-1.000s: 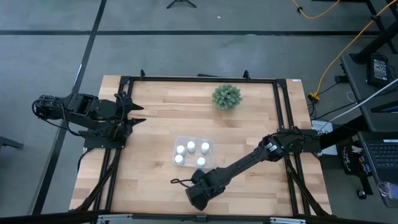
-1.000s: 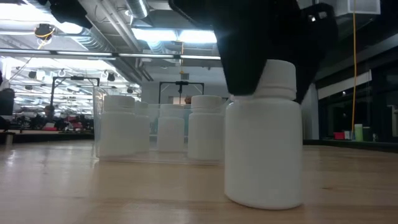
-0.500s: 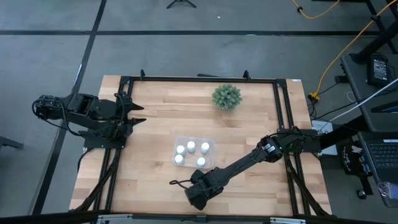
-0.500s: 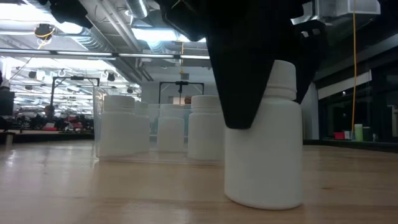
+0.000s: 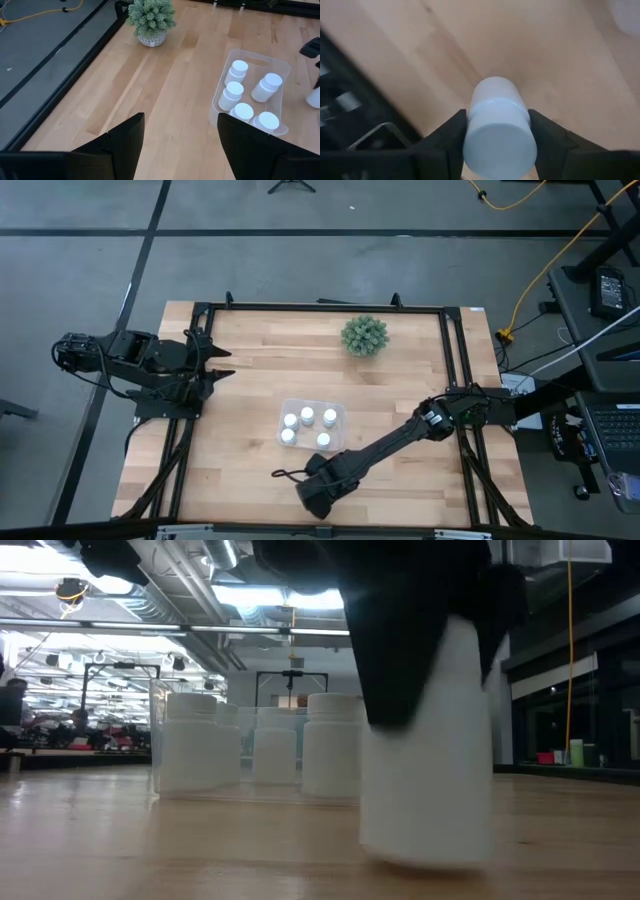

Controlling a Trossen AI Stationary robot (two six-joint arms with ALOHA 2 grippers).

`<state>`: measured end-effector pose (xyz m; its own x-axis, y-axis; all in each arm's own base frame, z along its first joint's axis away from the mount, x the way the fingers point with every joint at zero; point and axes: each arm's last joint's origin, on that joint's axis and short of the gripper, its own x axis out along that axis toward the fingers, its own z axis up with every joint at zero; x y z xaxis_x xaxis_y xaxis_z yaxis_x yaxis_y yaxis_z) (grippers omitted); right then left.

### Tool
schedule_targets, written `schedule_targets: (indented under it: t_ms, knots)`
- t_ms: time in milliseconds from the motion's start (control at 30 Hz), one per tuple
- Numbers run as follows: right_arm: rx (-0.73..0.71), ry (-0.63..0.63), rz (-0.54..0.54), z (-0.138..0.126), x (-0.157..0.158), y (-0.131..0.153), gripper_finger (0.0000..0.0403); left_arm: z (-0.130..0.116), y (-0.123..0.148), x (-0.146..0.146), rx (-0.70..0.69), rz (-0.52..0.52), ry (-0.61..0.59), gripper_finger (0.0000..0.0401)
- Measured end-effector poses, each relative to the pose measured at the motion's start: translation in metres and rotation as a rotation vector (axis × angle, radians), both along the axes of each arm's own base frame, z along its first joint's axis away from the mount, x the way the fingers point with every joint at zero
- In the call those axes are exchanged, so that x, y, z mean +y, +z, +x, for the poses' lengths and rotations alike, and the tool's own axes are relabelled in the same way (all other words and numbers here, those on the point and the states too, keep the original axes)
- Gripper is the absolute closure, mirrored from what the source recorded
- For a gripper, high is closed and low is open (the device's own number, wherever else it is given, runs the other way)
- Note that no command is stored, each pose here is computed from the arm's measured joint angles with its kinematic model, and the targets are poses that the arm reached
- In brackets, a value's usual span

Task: Pick and place pill bottles into a basket
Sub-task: Put the white medicine bottle into the transparent bin

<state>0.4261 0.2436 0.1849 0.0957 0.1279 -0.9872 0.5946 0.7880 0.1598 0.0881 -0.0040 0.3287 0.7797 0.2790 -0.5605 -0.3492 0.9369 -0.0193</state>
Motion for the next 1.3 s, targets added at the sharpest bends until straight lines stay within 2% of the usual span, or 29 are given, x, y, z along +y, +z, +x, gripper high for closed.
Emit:
schedule_targets:
  t_ms: [400, 567, 700, 1000, 1133, 1300]
  knots:
    - [-0.142, 0.023, 0.002, -0.005, -0.005, 0.058, 0.0235, 0.0, 0.0, 0.0, -0.004, 0.011, 0.015, 0.0157]
    - [-0.217, 0.135, -0.002, -0.008, -0.013, 0.084, 0.0235, 0.001, 0.001, 0.0, -0.013, 0.009, 0.015, 0.0157]
    - [-0.25, 0.212, -0.024, -0.004, -0.033, 0.096, 0.0235, 0.002, 0.004, 0.0, -0.047, 0.003, 0.015, 0.0157]
    - [-0.269, 0.377, -0.055, 0.018, -0.089, 0.098, 0.0235, 0.01, 0.006, -0.001, -0.072, 0.007, 0.027, 0.0157]
    - [-0.243, 0.425, -0.108, 0.021, -0.111, 0.097, 0.0235, 0.016, 0.005, -0.001, -0.075, -0.006, 0.07, 0.0157]
    - [-0.248, 0.486, -0.15, 0.025, -0.126, 0.097, 0.0235, 0.024, 0.001, -0.003, -0.048, -0.017, 0.096, 0.0157]
